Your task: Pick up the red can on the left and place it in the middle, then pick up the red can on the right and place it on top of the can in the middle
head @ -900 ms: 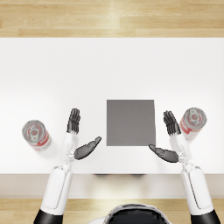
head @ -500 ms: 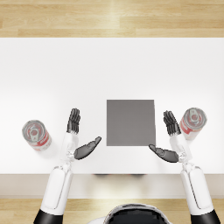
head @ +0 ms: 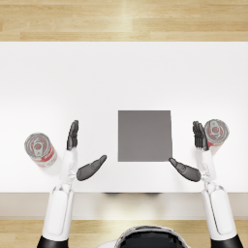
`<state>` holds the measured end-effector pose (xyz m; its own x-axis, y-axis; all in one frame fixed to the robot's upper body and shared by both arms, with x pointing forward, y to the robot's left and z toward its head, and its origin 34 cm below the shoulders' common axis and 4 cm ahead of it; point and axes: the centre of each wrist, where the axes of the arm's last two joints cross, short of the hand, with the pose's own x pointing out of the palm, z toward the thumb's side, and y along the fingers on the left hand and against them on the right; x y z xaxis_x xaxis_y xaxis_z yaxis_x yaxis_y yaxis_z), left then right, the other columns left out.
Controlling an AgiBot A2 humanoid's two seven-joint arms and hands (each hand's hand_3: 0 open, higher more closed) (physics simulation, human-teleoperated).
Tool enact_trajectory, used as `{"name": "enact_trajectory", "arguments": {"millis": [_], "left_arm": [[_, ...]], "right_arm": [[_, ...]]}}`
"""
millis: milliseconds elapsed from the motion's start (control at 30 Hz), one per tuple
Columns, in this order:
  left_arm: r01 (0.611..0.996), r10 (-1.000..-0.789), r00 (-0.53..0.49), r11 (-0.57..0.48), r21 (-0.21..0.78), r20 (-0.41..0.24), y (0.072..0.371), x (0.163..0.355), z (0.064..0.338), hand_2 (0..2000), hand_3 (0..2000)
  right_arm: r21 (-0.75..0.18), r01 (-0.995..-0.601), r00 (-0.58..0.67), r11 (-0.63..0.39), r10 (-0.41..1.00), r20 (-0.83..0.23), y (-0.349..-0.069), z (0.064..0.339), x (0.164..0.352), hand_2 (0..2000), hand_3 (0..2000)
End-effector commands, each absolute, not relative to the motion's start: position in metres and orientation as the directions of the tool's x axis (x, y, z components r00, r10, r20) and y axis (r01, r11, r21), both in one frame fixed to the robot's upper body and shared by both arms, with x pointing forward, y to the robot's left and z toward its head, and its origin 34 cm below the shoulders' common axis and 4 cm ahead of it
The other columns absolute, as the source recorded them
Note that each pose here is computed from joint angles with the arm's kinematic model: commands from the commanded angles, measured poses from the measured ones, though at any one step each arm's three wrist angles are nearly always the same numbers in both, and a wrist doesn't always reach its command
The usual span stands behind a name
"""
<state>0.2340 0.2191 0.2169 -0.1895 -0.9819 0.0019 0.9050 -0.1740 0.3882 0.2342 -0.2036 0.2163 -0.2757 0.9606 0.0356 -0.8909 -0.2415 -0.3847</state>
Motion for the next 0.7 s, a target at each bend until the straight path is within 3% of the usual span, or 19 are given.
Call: {"name": "enact_trajectory", "arguments": {"millis": [33, 133, 233, 400, 700], "left_arm": [[0.872, -0.999, -0.035, -0.043, 0.487, -0.025, 0.253, 0.224, 0.241, 0, 0], [0.864, -0.988, 0.113, 0.046, 0.501, -0.103, 0.273, 0.218, 0.241, 0, 0], [0.845, -0.966, 0.237, 0.153, 0.513, -0.102, 0.292, 0.205, 0.240, 0, 0], [0.836, -0.930, 0.358, 0.278, 0.472, -0.087, 0.319, 0.195, 0.227, 0, 0], [0.915, -0.935, 0.350, 0.327, 0.237, -0.063, 0.318, 0.197, 0.162, 0, 0]], "right_arm": [[-0.476, -0.868, -0.161, -0.142, 0.987, 0.000, -0.228, 0.239, 0.230, 0, 0], [-0.500, -0.863, -0.042, -0.072, 0.997, -0.071, -0.244, 0.244, 0.229, 0, 0], [-0.451, -0.892, 0.039, -0.002, 0.996, -0.082, -0.261, 0.228, 0.226, 0, 0], [-0.404, -0.914, 0.086, 0.047, 0.993, -0.078, -0.271, 0.214, 0.226, 0, 0], [-0.186, -0.977, 0.118, 0.106, 0.992, -0.053, -0.282, 0.155, 0.240, 0, 0]]}}
